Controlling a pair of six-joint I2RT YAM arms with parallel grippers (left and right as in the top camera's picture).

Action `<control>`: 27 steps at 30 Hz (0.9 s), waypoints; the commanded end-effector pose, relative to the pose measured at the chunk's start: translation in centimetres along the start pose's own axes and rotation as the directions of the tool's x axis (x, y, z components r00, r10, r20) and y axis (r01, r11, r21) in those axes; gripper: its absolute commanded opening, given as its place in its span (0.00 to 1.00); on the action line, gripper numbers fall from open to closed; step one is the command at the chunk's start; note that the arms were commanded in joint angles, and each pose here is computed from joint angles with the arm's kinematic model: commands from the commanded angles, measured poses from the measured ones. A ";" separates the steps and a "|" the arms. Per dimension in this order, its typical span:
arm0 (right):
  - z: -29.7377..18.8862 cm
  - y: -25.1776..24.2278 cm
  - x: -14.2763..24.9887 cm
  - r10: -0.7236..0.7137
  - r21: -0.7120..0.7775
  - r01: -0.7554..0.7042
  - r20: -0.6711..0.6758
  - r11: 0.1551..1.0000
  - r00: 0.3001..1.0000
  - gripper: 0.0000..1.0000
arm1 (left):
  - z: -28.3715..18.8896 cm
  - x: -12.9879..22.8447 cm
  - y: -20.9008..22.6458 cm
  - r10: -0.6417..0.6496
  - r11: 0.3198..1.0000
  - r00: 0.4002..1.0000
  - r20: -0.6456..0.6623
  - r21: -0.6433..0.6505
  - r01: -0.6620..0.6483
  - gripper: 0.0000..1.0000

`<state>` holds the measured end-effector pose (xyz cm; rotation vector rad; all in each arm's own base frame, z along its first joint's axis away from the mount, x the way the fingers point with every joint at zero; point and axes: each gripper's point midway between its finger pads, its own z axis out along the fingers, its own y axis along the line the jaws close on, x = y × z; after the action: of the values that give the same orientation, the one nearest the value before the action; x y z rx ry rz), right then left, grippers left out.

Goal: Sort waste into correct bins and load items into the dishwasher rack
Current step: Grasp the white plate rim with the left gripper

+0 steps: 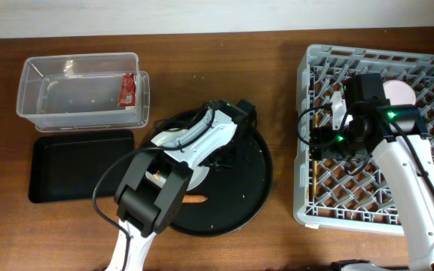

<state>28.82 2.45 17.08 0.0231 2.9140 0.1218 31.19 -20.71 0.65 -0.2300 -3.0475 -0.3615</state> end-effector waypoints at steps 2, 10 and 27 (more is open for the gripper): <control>-0.4 -0.2 -0.2 -0.003 0.005 0.003 0.015 1.000 1.000 0.74 | 1.8 1.0 1.3 0.001 0.997 1.000 -0.026 -0.080 -0.003 0.15; -0.4 -0.2 -0.2 -0.003 0.006 0.003 0.014 1.000 1.000 0.74 | 0.9 0.7 3.4 0.015 0.982 1.000 -0.009 -0.190 -0.016 0.00; -0.4 -0.2 -0.2 -0.003 0.006 0.003 0.014 1.000 1.000 0.74 | -8.8 -0.6 11.7 -0.184 0.982 0.980 0.075 -0.037 0.187 0.00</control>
<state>28.77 2.45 17.07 0.0237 2.9159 0.1224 33.24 -13.22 9.75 -0.0239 -3.1052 -0.5394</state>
